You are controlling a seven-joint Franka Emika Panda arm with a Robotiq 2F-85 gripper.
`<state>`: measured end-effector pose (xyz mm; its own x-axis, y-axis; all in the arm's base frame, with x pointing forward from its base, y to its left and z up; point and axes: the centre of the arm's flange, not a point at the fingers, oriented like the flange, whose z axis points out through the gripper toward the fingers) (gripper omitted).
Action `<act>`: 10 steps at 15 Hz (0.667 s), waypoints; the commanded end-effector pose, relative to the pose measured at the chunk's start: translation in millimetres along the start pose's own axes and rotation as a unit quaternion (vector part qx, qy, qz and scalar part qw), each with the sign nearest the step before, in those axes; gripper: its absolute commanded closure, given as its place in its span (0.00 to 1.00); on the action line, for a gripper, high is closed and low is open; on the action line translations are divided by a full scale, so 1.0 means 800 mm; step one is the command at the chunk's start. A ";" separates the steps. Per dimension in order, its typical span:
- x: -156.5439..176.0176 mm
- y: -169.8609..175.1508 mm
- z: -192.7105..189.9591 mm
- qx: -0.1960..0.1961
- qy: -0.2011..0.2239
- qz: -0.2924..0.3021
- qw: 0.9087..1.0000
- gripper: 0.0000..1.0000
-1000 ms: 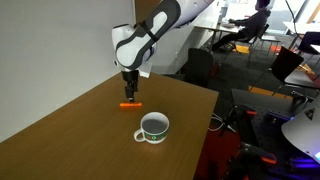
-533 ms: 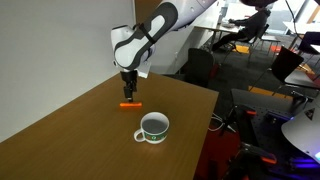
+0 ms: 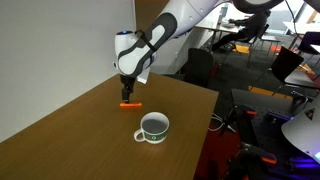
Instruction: Pick up the object and put it in the cup
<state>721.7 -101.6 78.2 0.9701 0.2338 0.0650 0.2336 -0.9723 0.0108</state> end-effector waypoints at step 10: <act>-0.005 0.003 0.041 0.007 -0.014 -0.011 1.000 0.00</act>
<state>711.0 -109.4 47.8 0.9742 0.2231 0.0347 0.2236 -0.9746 -0.0120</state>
